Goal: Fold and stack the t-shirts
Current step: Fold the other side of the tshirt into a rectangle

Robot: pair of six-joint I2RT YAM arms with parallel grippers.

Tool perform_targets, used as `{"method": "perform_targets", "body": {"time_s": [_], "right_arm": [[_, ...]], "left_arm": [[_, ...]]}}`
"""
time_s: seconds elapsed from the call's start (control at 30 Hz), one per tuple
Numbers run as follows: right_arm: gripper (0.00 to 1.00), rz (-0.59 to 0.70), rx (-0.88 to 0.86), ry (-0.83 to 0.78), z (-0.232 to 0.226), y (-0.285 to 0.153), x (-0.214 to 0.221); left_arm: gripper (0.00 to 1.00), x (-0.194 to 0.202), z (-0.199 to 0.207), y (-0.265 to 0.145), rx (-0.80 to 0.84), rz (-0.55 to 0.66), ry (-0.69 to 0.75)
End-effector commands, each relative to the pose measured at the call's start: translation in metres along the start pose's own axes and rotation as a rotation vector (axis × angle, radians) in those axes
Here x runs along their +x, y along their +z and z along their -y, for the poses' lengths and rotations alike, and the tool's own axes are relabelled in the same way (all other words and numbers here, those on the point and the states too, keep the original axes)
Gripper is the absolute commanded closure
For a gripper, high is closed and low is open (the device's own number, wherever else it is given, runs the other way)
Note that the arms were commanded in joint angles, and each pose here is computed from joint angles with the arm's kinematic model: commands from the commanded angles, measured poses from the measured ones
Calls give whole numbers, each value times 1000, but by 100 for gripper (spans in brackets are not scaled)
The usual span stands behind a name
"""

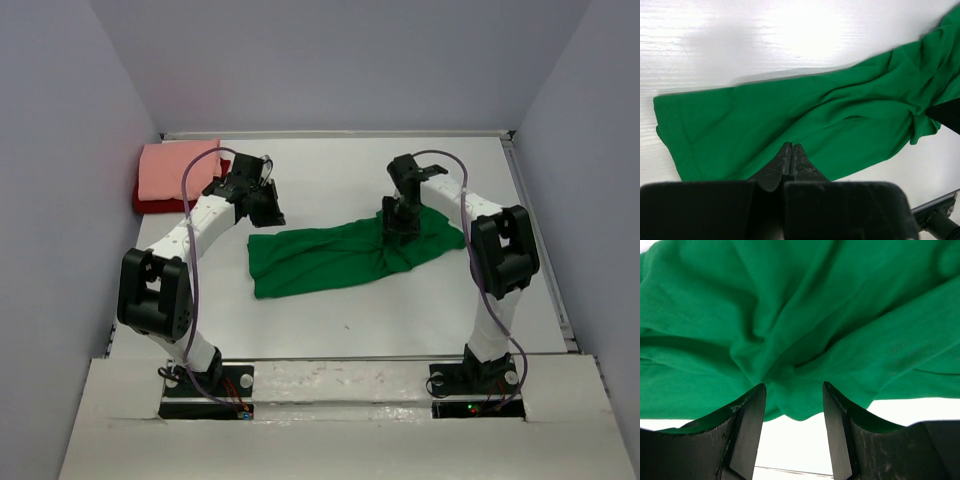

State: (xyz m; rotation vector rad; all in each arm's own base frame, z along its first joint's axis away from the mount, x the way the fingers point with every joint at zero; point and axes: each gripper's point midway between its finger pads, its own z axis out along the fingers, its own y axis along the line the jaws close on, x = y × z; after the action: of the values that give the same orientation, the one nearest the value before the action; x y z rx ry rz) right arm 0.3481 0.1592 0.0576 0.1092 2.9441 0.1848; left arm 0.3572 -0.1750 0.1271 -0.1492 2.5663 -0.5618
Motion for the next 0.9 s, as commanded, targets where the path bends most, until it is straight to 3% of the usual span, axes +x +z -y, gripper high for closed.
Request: {"method": "perform_targets", "body": {"time_s": [0.0,0.43,0.57,0.73,0.87], "right_arm": [[46,63,6,5,6,-1,-24],[49,40,9,25,12,7,-24],[60,20,1,32,10,14,-22],[63,8,5,37,11,21,-20],[77,12,6,40,11,21,-21]], "left_arm": [[100,-13,13,-19,69,58,39],[100,-17,16,-22,80,59,39],[100,-21,18,-27,82,71,40],[100,-25,19,-31,90,78,36],[100,-25,19,-31,91,79,33]]}}
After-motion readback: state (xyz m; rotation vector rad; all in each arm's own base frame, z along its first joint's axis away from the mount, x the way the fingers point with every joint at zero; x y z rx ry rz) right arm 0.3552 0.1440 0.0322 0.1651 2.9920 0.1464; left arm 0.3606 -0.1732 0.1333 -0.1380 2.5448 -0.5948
